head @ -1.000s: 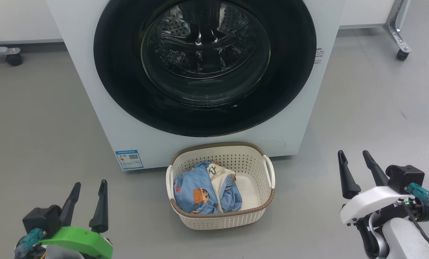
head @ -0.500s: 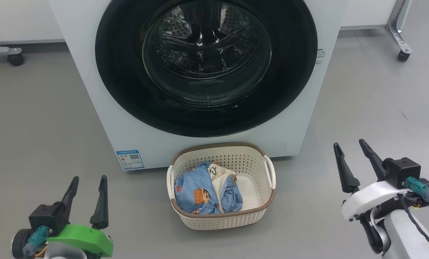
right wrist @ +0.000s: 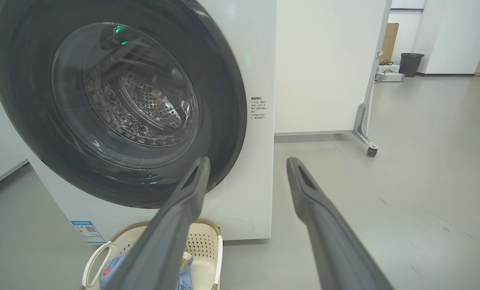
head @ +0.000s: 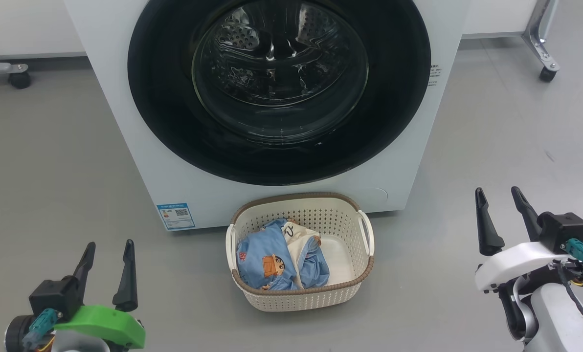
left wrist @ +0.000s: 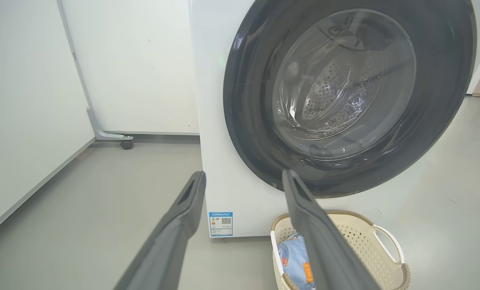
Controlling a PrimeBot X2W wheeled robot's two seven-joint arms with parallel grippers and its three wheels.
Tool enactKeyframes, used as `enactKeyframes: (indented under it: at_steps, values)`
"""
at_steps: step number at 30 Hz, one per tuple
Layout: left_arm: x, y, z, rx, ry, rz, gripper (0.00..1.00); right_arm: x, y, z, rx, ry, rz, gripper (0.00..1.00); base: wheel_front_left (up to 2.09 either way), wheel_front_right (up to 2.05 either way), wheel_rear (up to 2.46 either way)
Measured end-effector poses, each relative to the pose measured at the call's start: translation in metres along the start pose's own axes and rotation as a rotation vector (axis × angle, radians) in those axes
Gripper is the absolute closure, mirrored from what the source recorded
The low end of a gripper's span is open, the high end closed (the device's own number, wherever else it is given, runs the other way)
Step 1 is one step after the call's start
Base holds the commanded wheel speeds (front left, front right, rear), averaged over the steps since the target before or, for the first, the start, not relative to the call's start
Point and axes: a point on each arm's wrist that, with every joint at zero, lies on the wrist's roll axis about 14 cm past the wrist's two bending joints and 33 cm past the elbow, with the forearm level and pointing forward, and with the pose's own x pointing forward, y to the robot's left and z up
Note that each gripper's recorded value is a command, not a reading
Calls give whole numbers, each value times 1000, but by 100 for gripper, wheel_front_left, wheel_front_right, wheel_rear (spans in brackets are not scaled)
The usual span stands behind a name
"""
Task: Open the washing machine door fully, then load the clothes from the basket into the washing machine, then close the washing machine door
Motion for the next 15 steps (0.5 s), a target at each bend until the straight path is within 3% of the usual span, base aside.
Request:
enactKeyframes:
  at_steps: [15]
  values:
    - [2, 1, 2, -20, -11, 16, 0, 0, 2, 1, 10, -6, -3, 0, 0, 0, 0]
